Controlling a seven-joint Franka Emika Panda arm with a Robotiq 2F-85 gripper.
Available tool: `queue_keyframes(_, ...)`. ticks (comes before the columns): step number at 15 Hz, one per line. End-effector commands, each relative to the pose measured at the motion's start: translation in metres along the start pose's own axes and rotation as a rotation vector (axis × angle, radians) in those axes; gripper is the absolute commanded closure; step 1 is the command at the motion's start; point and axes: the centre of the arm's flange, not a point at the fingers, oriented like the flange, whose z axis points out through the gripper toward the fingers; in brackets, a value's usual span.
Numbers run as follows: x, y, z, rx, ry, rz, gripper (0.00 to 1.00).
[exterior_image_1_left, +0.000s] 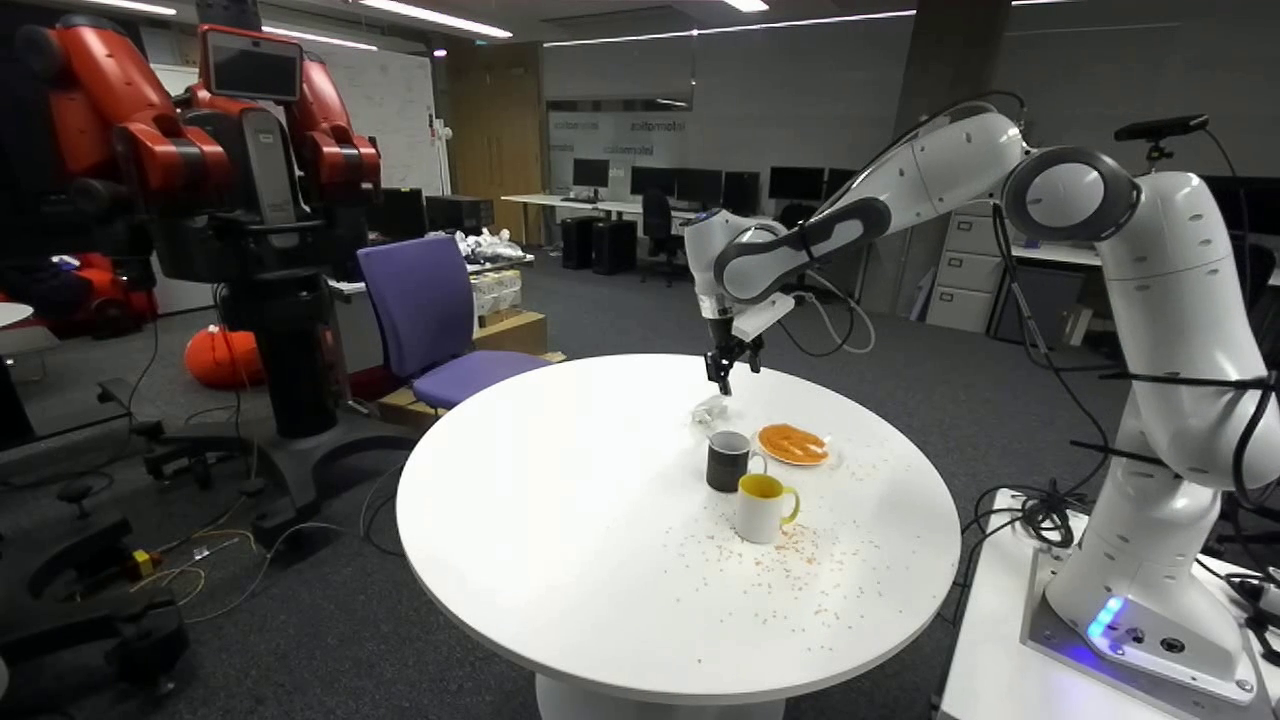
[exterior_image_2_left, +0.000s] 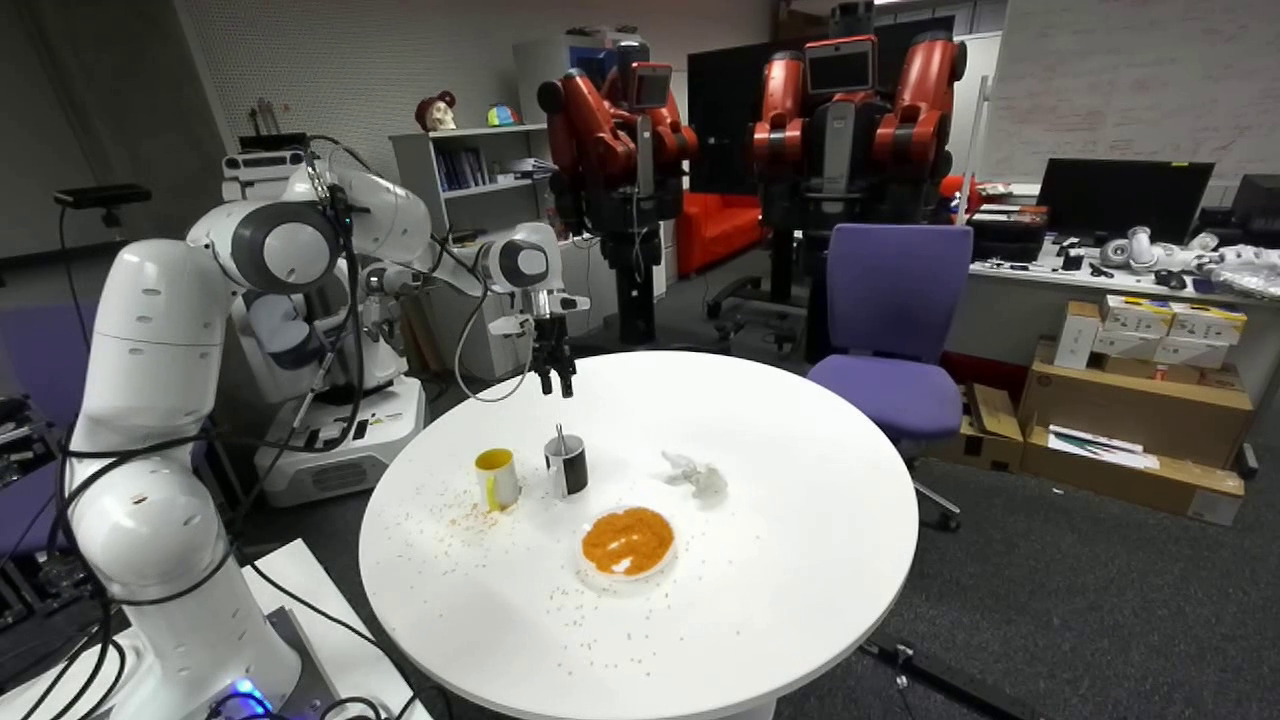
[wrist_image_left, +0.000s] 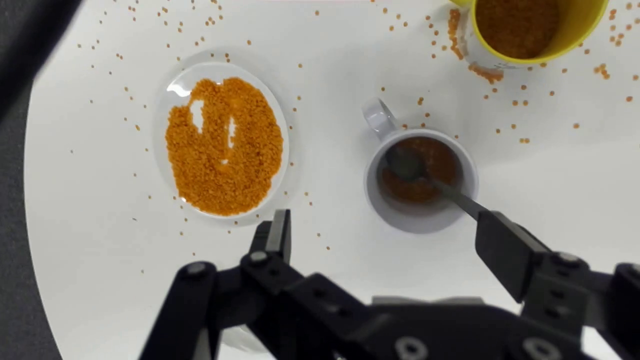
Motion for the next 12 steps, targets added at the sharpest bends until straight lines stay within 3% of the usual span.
queue_keyframes(1, 0.0, -0.003, -0.004, 0.002, 0.009, -0.014, 0.0)
queue_keyframes(7, 0.0, -0.005, -0.006, 0.002, 0.012, -0.023, 0.0)
queue_keyframes(10, 0.008, -0.003, 0.004, -0.034, 0.044, 0.081, 0.0)
queue_keyframes(12, 0.018, -0.012, 0.013, -0.009, 0.044, 0.157, 0.0)
